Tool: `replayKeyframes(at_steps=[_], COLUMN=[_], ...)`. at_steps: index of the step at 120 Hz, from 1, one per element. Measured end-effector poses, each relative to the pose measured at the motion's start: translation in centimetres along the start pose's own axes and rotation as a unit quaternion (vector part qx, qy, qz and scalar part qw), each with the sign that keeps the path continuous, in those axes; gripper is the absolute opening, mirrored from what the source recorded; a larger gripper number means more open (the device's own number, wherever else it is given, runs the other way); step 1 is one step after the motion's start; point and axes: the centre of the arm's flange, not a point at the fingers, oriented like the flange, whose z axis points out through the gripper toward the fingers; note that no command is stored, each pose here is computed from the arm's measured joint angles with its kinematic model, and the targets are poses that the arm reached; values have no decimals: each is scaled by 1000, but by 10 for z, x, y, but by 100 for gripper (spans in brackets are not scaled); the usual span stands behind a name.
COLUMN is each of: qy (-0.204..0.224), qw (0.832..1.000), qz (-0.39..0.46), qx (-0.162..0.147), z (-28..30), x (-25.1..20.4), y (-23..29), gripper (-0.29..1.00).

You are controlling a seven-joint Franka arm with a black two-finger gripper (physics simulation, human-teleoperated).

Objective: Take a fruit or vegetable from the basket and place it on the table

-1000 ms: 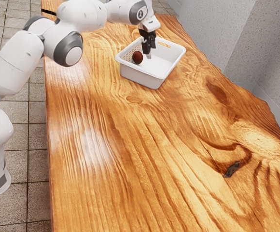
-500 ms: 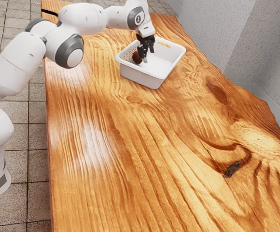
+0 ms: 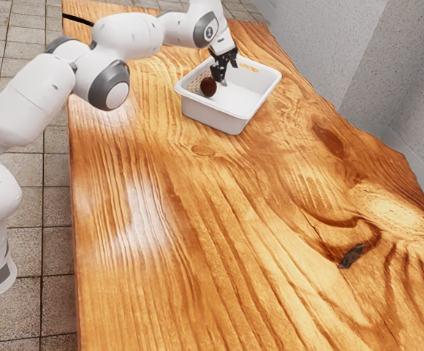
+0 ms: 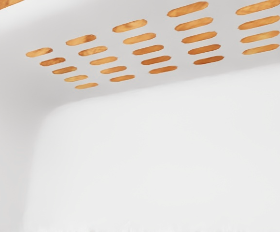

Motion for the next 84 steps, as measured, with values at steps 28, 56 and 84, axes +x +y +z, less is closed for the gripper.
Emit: replayKeyframes(at_steps=[28,56,84], qy=[-11,-37,-47], qw=[1000,999,999], qz=[2,6,6], qx=[12,-5,-18], z=[13,27,35], x=[-10,-26,-35], y=[1,8,14], gripper=[70,70,70])
